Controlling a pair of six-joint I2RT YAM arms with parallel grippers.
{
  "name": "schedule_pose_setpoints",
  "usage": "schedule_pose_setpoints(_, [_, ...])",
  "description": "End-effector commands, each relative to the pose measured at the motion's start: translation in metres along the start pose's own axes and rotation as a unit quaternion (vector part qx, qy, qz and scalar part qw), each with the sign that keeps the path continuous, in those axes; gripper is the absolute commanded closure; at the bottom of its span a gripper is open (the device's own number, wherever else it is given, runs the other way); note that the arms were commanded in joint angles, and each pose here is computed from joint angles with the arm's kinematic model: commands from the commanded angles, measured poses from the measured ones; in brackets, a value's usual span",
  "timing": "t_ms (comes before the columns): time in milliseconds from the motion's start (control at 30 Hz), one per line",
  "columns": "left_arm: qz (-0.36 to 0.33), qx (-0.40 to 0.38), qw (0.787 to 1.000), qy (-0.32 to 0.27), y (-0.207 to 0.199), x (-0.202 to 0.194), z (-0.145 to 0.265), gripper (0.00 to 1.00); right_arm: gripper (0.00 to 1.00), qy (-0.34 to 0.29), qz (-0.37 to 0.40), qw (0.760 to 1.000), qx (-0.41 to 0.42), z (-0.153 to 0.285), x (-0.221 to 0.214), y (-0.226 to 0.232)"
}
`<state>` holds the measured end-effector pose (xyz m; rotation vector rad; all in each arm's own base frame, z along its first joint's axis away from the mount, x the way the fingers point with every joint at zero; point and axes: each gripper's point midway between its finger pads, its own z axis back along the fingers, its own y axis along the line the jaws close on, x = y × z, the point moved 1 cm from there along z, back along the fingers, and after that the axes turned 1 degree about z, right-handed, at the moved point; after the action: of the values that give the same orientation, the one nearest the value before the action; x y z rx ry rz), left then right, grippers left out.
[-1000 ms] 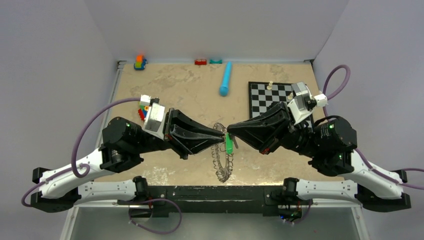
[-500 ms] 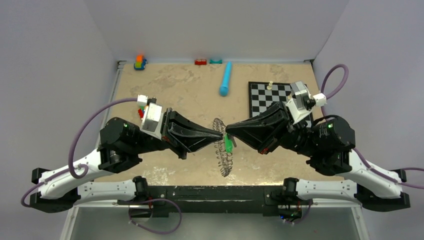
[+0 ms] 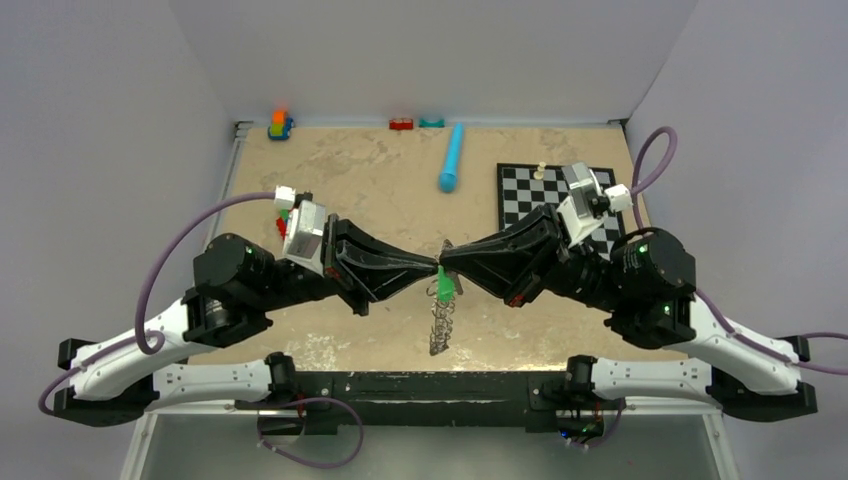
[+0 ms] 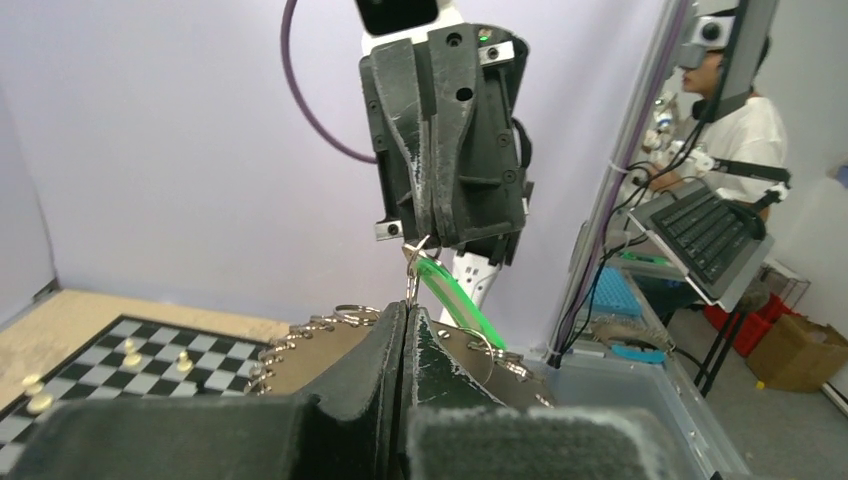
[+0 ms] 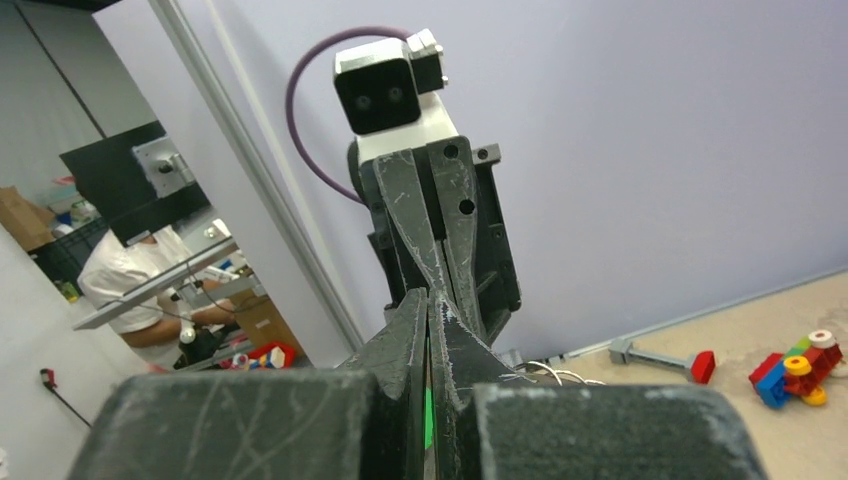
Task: Remove the keys from the keyring
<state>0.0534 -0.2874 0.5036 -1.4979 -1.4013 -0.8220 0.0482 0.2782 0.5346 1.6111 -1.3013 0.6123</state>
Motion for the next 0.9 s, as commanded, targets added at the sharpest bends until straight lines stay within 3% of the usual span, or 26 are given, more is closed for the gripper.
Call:
schedule_pose_setpoints(0, [-0.010,0.066,0.997,0.033,0.019,0.001,0.004,1.00,1.00,0.001,0.009,1.000,-0.011,-0.007,0.006,-0.002])
schedule_pose_setpoints(333, [-0.015,0.135,0.986,0.098,0.041,-0.013,0.009,1.00,1.00,0.054,0.011,0.998,-0.035,-0.017,-0.019,-0.016])
schedule_pose_setpoints(867, [-0.021,0.147,0.983,0.106,0.044,-0.013,0.012,1.00,1.00,0.048,-0.022,0.998,0.033,-0.033,-0.025,0.005])
